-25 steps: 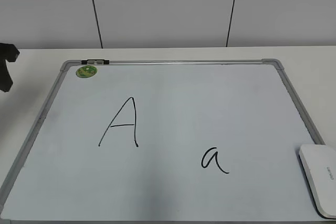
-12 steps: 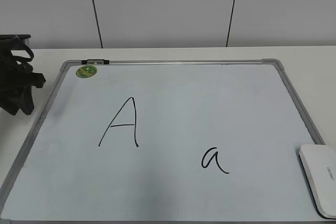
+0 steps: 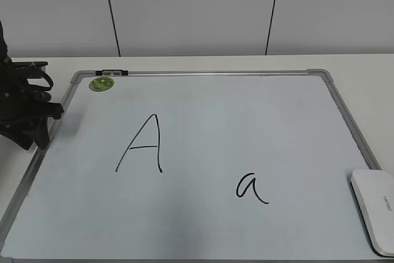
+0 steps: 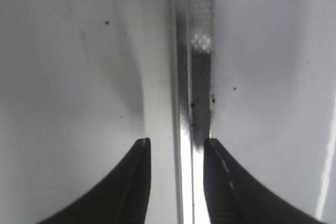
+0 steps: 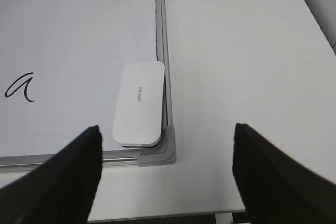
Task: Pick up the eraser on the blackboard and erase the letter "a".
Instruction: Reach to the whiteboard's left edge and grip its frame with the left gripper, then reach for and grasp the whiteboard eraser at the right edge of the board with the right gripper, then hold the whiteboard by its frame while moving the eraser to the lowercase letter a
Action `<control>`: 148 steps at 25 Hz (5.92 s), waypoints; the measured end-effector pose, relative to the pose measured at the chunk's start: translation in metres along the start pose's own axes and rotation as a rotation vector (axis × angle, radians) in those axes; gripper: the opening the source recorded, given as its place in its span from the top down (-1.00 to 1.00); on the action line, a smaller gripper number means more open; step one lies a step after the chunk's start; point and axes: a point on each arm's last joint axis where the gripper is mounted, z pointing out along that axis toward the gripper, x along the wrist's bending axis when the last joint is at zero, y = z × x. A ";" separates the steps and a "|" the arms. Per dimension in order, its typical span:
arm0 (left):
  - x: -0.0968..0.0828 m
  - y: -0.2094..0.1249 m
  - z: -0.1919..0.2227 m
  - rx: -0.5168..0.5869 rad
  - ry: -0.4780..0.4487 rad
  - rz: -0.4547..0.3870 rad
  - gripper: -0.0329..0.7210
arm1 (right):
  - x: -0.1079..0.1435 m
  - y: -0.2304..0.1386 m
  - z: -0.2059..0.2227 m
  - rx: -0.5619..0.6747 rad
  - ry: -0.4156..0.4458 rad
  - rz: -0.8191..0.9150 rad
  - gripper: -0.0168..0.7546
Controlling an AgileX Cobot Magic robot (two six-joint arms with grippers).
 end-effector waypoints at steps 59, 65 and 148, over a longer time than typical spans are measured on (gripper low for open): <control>-0.002 0.003 0.008 0.010 -0.027 -0.022 0.74 | 0.020 0.072 0.197 0.862 0.096 0.112 -0.63; -0.002 0.003 0.008 0.010 -0.030 -0.025 0.74 | 0.020 0.067 0.213 0.889 0.092 0.119 -0.63; -0.005 0.003 0.008 0.012 -0.062 -0.051 0.61 | 0.155 0.098 0.320 1.017 0.146 -0.270 -0.40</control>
